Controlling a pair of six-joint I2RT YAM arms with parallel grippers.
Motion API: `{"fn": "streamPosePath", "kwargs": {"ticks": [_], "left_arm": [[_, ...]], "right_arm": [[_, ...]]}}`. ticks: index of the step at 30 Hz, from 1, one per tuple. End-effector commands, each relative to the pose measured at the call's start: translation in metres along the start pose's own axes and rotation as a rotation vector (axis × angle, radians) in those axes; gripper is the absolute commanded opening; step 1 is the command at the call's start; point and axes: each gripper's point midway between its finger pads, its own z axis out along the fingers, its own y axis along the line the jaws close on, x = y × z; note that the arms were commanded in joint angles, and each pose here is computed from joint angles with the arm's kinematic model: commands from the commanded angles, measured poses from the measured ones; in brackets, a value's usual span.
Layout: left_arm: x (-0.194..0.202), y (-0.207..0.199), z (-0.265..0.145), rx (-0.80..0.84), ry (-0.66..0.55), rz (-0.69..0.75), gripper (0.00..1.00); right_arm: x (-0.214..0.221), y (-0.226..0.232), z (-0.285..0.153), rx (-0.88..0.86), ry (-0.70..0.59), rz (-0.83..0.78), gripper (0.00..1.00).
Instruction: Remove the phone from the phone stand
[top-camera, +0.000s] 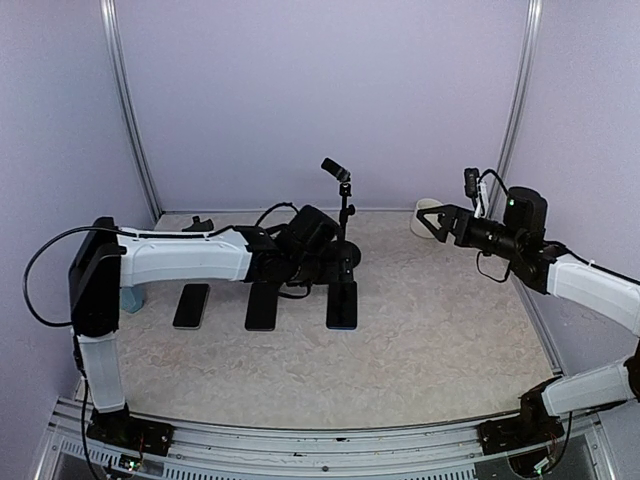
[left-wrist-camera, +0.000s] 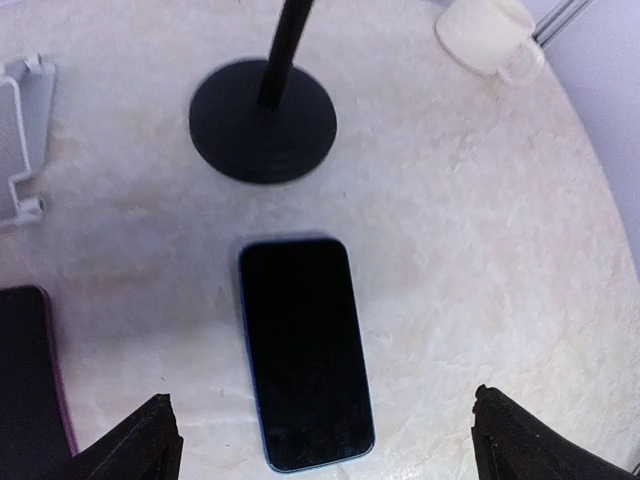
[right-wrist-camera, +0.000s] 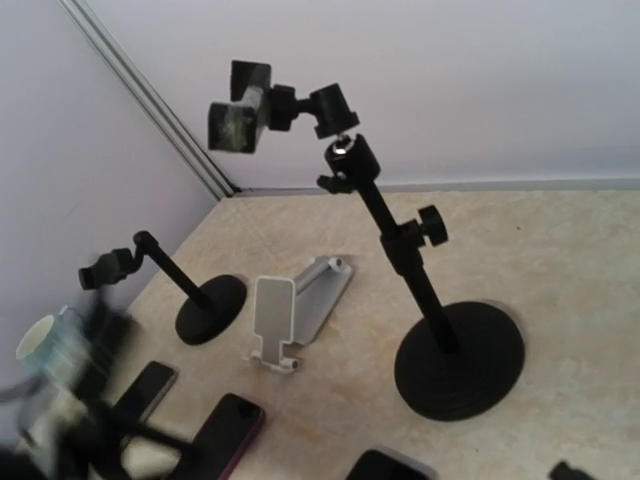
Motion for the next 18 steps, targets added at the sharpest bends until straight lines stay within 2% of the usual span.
{"fn": "streamPosePath", "kwargs": {"ticks": [1,11,18], "left_arm": [[-0.060,0.014,-0.042,0.099,-0.167,0.007,0.99],[-0.115,0.114,-0.122,0.090,-0.378,-0.070,0.99],[-0.109,0.197,-0.141,0.028,-0.405,-0.152,0.99]], "right_arm": [[0.008,-0.009,-0.010,0.033,0.028,-0.014,1.00],[0.029,-0.028,-0.015,0.094,0.079,-0.015,1.00],[0.056,-0.046,-0.016,0.141,0.128,0.010,1.00]]}}
